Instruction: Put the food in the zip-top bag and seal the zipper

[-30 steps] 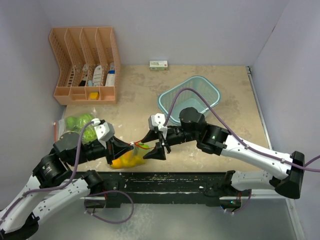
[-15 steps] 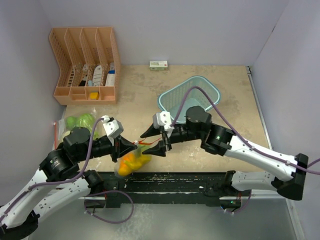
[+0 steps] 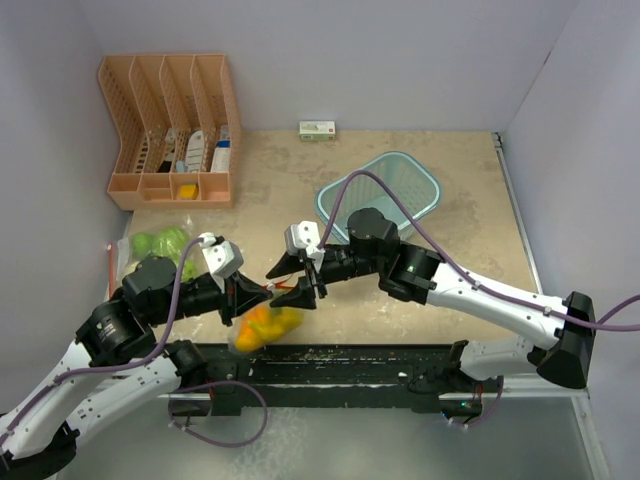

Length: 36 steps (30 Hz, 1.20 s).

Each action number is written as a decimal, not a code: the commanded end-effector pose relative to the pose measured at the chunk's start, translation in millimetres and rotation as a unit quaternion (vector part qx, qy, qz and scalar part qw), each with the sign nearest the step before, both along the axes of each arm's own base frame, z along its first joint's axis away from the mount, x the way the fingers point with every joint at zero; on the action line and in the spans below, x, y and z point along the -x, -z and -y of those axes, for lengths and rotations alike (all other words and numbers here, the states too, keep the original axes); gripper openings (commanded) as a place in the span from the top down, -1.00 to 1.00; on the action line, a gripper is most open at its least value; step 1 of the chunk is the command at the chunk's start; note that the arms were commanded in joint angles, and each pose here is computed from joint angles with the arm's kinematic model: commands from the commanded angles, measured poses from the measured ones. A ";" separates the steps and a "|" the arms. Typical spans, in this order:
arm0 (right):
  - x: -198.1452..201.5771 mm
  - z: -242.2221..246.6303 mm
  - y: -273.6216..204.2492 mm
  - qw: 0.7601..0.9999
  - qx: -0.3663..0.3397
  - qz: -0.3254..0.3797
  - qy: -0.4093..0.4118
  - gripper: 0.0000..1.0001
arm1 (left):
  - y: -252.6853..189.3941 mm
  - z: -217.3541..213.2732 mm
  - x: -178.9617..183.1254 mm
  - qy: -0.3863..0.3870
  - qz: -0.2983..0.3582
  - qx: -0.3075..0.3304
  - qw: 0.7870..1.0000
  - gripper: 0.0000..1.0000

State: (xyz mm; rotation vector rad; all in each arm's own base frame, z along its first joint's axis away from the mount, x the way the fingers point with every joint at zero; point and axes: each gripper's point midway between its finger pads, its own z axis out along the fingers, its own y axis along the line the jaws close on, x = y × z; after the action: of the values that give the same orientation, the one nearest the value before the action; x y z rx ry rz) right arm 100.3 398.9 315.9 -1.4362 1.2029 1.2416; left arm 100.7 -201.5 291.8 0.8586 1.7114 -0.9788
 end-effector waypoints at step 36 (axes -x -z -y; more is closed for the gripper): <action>-9.4 -0.7 -17.9 1.000 -0.017 0.005 -0.019 0.55 | -29.0 -2.3 3.1 0.004 0.038 0.034 0.999 1.00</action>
State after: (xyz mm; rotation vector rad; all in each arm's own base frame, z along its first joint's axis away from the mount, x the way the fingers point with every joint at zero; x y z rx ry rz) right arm 113.5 402.6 320.0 -1.4384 1.2099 1.2587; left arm 98.8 -199.4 294.1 0.8562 1.6990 -0.9806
